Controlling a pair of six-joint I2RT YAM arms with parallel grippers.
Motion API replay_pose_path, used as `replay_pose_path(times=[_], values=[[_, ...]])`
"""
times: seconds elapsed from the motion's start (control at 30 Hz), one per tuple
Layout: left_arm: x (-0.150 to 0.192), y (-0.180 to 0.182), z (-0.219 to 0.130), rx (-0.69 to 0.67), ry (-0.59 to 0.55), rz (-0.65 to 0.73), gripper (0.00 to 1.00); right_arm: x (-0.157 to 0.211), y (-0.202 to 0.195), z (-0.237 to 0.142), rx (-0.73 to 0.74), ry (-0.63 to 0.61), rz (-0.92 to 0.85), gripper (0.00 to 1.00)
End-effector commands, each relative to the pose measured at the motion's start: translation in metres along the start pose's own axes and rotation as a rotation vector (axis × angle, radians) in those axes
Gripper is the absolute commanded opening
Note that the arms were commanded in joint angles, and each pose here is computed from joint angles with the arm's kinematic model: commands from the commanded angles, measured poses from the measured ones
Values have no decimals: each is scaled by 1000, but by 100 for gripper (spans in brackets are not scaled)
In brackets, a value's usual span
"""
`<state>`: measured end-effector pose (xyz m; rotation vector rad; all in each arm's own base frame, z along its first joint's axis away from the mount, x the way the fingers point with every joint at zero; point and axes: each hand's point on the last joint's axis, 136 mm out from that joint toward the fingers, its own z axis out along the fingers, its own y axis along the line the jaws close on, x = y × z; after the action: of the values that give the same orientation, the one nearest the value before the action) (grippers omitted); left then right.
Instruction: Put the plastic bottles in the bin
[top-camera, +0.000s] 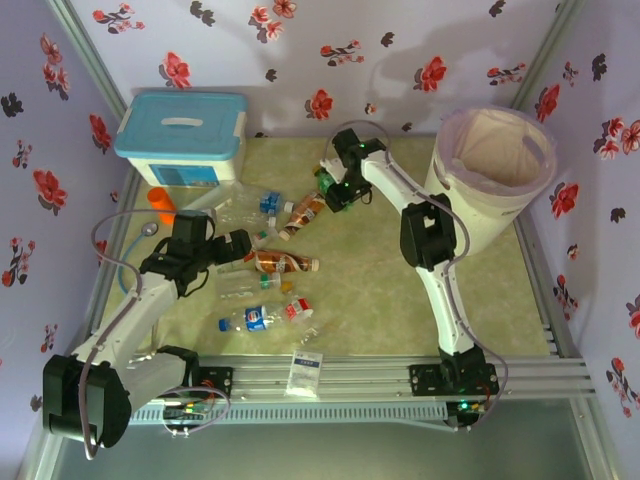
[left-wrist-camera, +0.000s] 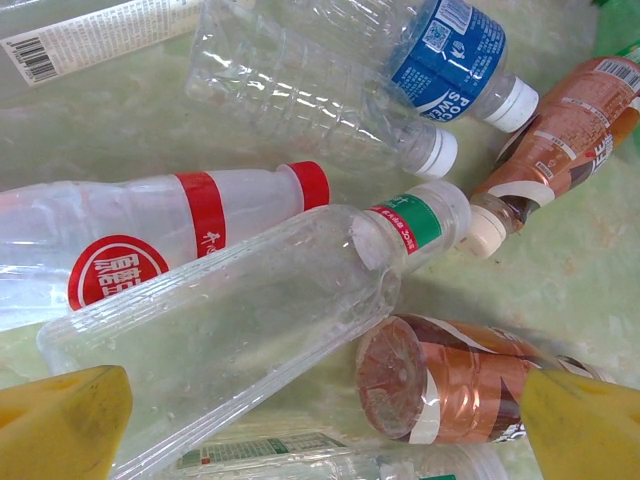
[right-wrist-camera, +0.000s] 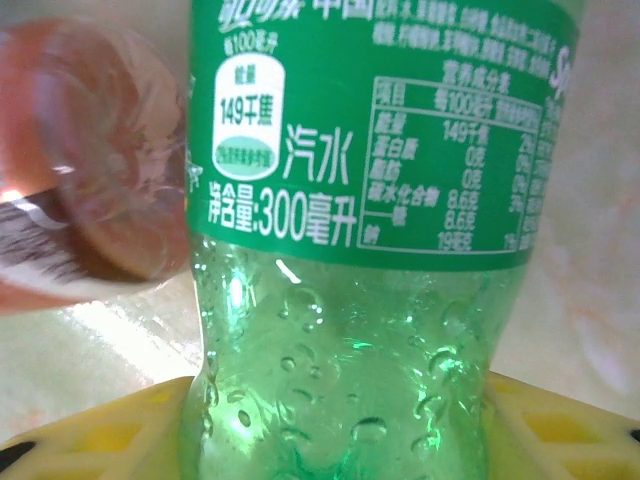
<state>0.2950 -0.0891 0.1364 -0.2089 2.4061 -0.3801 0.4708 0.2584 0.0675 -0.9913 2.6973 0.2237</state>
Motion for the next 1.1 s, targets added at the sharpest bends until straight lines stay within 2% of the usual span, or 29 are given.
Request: replay_pose_path(times=[0.0,0.13,0.37,0.5,0.63,0.8,0.93,1.07], values=[[-2,0,-1,3,-5,4,100,-10,-5,-67,66,-88,19,57],[-3,0,0,3,-4,7,100,-11,-8,-123,159,-150,56,57],[-6,-1,6,-2,8,11,100,6,-29,-239,424,-262,146,55],[-8,-2,10,0,13,9,100,27,-50,-304,574,-332,241,54],[-10,-5,12,8,16,3,100,52,-69,-349,642,-390,343,54],[-10,-7,14,14,13,-2,100,91,-103,-388,702,-441,509,54],[-8,-6,15,14,17,-1,100,126,-132,-397,679,-454,650,54],[-6,-4,14,16,11,-4,100,152,-152,-386,640,-421,742,54]])
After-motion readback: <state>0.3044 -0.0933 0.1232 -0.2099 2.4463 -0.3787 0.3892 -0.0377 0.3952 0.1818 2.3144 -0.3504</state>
